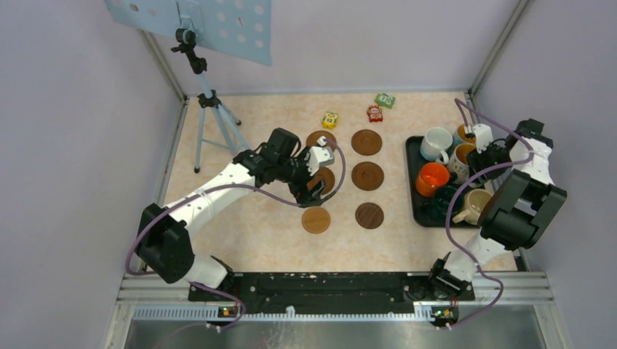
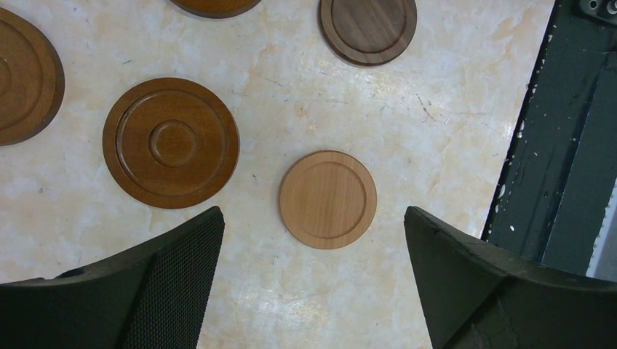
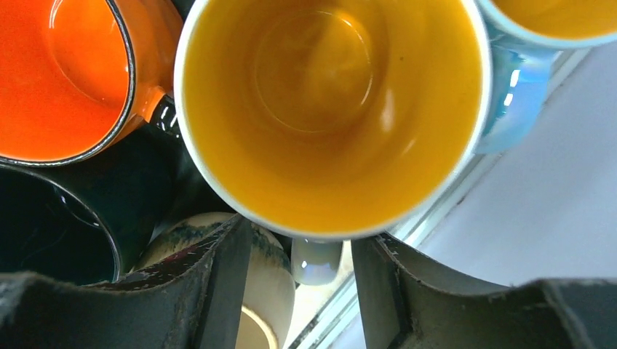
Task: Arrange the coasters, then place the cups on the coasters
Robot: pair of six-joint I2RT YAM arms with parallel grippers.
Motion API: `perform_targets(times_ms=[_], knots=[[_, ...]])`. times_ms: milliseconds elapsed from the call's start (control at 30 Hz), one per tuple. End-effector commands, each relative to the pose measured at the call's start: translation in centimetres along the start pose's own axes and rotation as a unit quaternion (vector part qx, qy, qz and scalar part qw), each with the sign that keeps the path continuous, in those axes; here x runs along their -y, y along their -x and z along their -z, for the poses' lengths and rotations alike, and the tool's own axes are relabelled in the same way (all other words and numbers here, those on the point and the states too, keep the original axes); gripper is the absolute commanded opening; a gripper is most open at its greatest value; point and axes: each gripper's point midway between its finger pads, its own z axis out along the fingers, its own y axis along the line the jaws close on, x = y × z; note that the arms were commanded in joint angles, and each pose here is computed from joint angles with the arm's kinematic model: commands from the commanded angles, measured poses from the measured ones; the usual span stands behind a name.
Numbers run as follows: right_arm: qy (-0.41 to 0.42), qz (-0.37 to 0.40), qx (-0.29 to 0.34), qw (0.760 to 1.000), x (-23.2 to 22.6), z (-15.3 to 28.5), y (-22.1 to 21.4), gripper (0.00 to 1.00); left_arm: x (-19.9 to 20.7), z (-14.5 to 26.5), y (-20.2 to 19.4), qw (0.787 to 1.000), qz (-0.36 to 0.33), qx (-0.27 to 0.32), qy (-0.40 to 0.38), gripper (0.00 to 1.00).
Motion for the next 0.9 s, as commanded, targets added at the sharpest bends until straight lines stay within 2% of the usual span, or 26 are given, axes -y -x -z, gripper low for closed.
perform_targets(times_ms=[0, 233, 433, 667, 867], knots=[[0.005, 0.007, 0.036, 0.999, 0.3, -1.6, 0.5, 0.51, -0.5, 0.2, 1.7, 1.0, -0.004, 0.023, 0.001, 0.99], [-0.003, 0.003, 0.054, 0.999, 0.2, -2.7, 0.5, 0.43, -0.7, -0.1, 1.7, 1.0, -0.001, 0.021, -0.002, 0.99], [-0.01, -0.005, 0.065, 0.998, 0.4, -2.5, 0.9, 0.23, -1.0, -0.3, 1.4, 1.0, 0.003, 0.017, 0.0, 0.99], [-0.023, -0.014, 0.082, 0.996, 0.3, 0.1, 1.6, 0.01, -1.0, -0.3, 1.5, 1.0, 0.003, 0.018, 0.0, 0.99], [-0.039, -0.033, 0.114, 0.992, 0.3, 2.6, 2.2, 0.0, -1.0, -0.1, 1.6, 1.0, 0.003, 0.02, 0.001, 0.99]])
